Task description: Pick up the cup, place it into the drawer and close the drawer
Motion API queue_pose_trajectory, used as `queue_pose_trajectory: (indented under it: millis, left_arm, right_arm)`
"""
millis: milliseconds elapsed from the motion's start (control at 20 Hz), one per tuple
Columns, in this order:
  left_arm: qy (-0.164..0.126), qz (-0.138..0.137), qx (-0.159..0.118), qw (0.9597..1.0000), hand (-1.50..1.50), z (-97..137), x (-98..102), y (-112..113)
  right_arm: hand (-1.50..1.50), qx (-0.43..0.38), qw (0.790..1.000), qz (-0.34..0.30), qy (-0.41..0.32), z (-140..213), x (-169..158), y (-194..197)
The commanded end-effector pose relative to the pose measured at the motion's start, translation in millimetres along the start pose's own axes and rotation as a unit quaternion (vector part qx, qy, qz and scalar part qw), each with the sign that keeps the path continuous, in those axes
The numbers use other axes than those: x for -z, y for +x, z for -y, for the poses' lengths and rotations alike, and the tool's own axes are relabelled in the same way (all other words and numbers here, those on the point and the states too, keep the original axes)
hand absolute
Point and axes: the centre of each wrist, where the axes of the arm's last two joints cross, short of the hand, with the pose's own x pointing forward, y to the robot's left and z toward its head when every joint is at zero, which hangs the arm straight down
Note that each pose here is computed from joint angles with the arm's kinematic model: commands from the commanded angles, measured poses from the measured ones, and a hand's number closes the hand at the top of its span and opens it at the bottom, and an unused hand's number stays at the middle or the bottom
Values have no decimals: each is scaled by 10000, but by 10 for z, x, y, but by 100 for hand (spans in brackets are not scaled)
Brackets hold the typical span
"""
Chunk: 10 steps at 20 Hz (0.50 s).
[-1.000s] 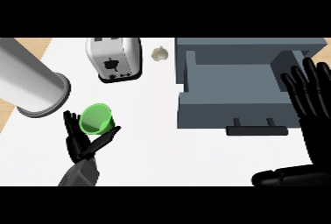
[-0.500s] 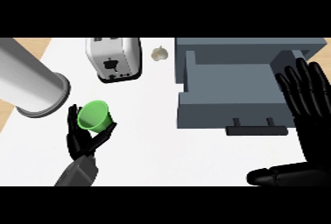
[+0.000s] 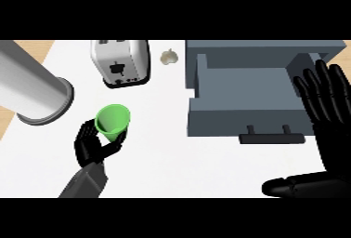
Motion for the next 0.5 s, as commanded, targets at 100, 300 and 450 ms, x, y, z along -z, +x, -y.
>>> queue_pose_trajectory:
  millis: [100,300,450]
  left_arm:
    - [-794,376,-87,9961,150,-22,59,47]
    - [-1814,165,-295,9828,150,-250,113,137]
    - [-1842,353,-477,9811,150,-405,192,233]
  right_arm:
    - [-150,24,10000,-49,32,141,-56,51]
    - [-150,-23,9999,-110,26,69,40,-39]
    - [-150,-95,9999,-32,-23,54,-129,-53]
